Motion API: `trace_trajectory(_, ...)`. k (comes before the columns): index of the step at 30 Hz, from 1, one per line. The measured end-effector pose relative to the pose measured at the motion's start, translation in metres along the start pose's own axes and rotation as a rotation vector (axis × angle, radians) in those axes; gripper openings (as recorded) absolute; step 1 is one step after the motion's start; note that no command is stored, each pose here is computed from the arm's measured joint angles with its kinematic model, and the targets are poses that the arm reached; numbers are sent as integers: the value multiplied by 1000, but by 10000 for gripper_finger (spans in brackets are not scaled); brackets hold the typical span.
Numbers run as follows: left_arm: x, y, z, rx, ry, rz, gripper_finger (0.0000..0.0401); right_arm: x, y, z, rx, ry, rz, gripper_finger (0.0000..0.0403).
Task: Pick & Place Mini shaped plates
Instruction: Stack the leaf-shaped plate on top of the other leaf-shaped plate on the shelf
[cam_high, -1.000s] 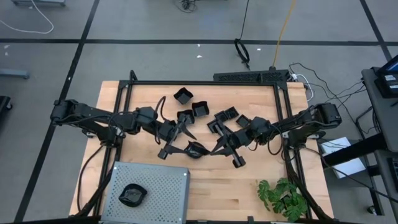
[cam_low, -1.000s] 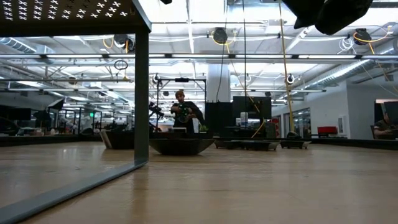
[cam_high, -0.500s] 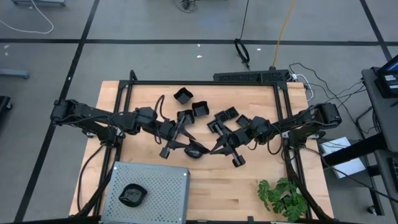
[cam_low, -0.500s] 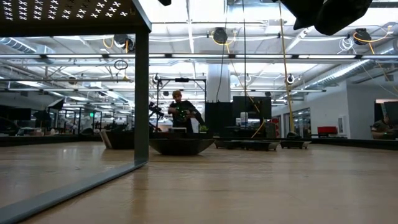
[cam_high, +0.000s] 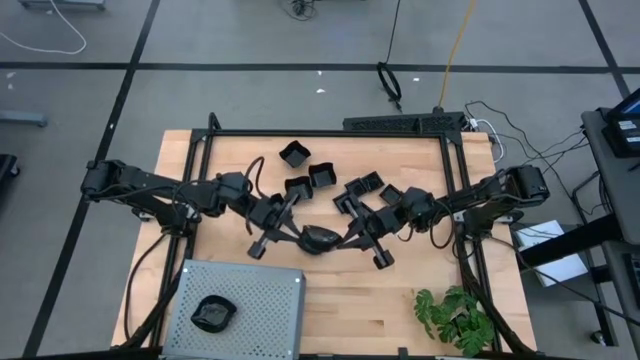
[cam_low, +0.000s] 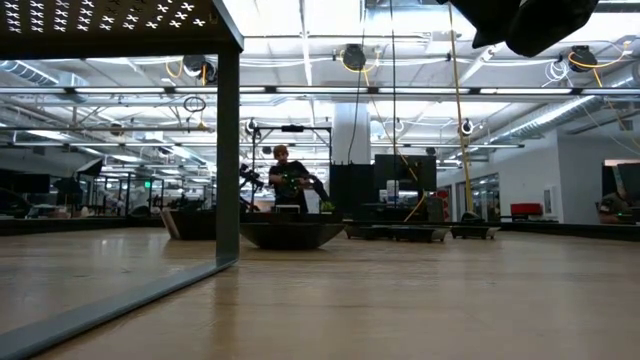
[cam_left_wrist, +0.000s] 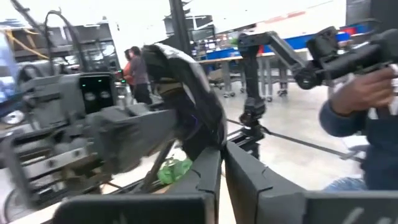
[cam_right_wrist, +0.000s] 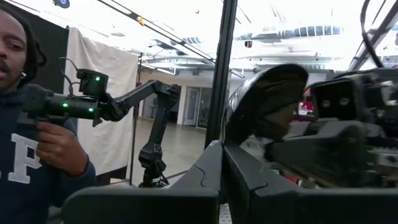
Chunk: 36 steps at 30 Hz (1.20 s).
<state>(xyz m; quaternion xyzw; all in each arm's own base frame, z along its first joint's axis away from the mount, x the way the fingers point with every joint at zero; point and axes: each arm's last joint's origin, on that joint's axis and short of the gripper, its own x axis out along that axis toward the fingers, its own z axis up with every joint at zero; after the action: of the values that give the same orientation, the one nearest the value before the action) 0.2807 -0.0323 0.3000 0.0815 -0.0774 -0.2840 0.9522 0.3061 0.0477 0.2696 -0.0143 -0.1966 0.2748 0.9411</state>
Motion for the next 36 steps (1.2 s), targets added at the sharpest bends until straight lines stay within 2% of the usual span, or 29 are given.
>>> trace_trajectory(3, 0, 1, 0, -9, 2, 21, 28, 0, 0, -1, 4, 9, 0, 0)
trace_trajectory(7, 0, 0, 2, -9, -19, 16, 7, 0, 0, -2, 8, 18, -1, 0)
trace_trajectory(11, 1, -2, 3, -8, -29, 0, 8, 0, 0, -2, 9, 19, -4, 0)
trace_trajectory(14, 3, -5, 4, -1, -31, -14, 4, 0, 0, -3, 50, 33, -14, 9)
trace_trajectory(18, 3, -7, 5, -2, -34, -27, 4, -1, -3, -10, 118, 92, -91, 49)
trace_trajectory(25, -8, -11, 17, -14, -17, -24, 3, -3, -6, -17, 138, 176, -192, 136)
trace_trajectory(30, -31, -25, 31, -147, 94, -33, 2, -6, -4, -20, 139, 188, -174, 162)
trace_trajectory(36, -55, -54, 39, -320, 244, -99, 3, -8, -4, -22, 91, 200, -178, 166)
